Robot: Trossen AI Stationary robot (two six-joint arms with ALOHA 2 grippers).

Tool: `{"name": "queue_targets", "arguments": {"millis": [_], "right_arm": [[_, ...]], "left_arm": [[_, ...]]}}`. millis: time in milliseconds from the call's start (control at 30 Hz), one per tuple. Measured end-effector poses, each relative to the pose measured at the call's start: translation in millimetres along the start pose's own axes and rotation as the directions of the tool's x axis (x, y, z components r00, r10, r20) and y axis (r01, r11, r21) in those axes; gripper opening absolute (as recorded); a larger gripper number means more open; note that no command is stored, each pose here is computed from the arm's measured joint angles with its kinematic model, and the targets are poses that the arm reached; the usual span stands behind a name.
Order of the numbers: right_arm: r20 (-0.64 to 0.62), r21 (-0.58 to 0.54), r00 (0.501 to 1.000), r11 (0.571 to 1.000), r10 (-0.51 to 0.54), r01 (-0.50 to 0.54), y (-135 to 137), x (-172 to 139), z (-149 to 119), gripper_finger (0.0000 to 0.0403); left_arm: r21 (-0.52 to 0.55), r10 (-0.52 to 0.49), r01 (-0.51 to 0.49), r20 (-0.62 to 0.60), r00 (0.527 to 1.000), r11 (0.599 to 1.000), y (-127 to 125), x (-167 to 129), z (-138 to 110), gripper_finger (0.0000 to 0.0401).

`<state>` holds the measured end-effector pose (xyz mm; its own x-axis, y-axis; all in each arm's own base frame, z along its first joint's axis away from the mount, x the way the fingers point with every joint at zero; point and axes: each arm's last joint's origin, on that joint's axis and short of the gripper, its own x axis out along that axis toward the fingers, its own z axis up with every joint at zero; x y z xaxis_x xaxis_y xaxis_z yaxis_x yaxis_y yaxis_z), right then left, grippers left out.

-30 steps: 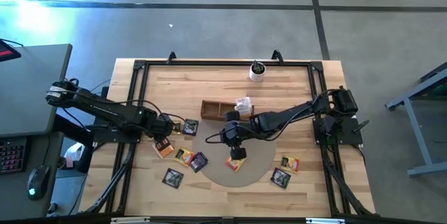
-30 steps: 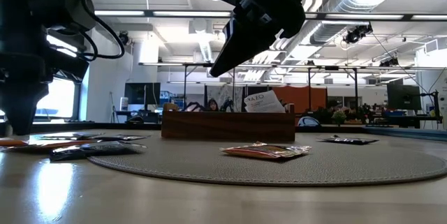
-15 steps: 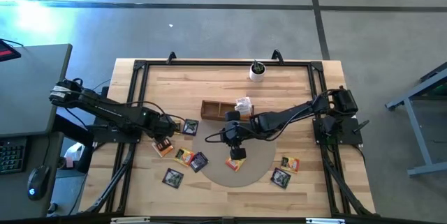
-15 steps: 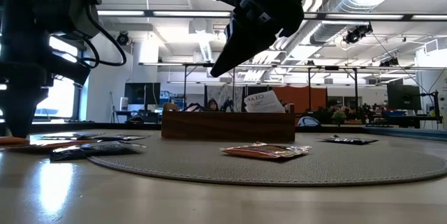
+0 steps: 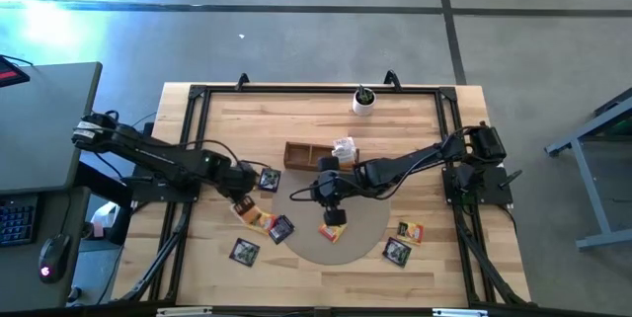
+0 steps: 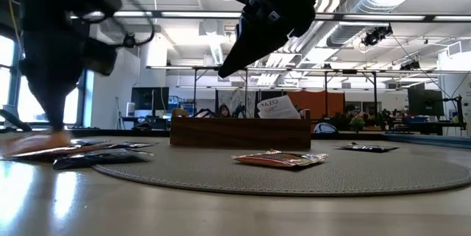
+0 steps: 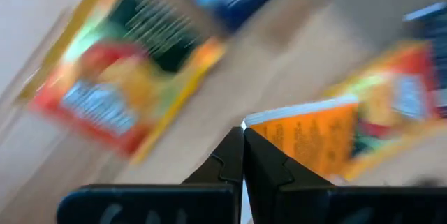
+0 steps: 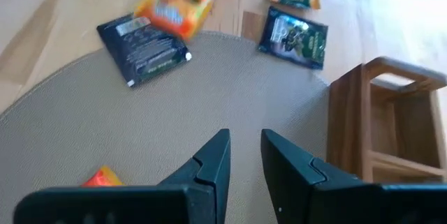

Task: Pick & Place Tea
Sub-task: Put the white tea bag into the right section of the wooden organizer

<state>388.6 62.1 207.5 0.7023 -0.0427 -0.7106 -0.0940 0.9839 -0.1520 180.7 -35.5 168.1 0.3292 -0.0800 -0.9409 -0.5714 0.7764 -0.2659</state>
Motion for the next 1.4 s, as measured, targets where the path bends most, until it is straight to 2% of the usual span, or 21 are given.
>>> {"name": "queue_targets", "arguments": {"millis": [100,267,400,533,633,767,933,1067,1233,1300,1400], "right_arm": [[0.023,0.0,0.999,1.0,-0.026,0.026,-1,0,2,0.0078],[0.079,0.017,0.991,0.994,-0.104,0.103,-3,-1,8,0.0078],[0.079,0.018,0.989,0.992,-0.128,0.127,-4,-1,8,0.0078],[0.074,0.01,0.984,0.986,-0.165,0.165,-5,-1,8,0.0078],[0.065,0.002,0.98,0.982,-0.19,0.19,-4,-4,8,0.0078],[0.061,-0.005,0.977,0.978,-0.206,0.206,-2,-10,9,0.0078],[0.061,0.039,0.98,0.982,-0.189,0.187,-5,-10,9,0.0078],[0.058,0.118,0.989,0.985,-0.136,0.129,-12,-9,8,0.0078],[0.055,0.223,0.994,0.972,-0.09,0.076,-24,-5,7,0.0078],[0.053,0.242,0.995,0.968,-0.082,0.067,-28,0,5,0.0078],[0.051,0.247,0.997,0.968,-0.06,0.045,-33,9,2,0.0078]], "left_arm": [[0.089,-0.059,0.052,0.084,0.995,0.995,-13,-11,12,0.0001],[0.257,-0.062,-0.023,0.317,0.947,0.966,-28,-27,31,0.0],[0.436,-0.147,-0.077,0.458,0.877,0.897,-39,-34,43,0.0],[0.545,-0.234,-0.121,0.536,0.811,0.83,-48,-40,50,0.0],[0.604,-0.235,-0.19,0.552,0.8,0.774,-49,-41,52,0.0],[0.628,-0.191,-0.285,0.579,0.793,0.724,-47,-41,52,0.0],[0.716,-0.212,-0.35,0.568,0.795,0.603,-48,-41,52,0.0],[0.777,-0.292,-0.36,0.555,0.779,0.517,-53,-44,53,0.0],[0.856,-0.409,-0.407,0.512,0.755,0.32,-65,-47,46,0.0],[0.871,-0.436,-0.418,0.491,0.754,0.256,-70,-47,41,0.0],[0.883,-0.449,-0.415,0.468,0.761,0.219,-74,-47,34,0.0]]}}
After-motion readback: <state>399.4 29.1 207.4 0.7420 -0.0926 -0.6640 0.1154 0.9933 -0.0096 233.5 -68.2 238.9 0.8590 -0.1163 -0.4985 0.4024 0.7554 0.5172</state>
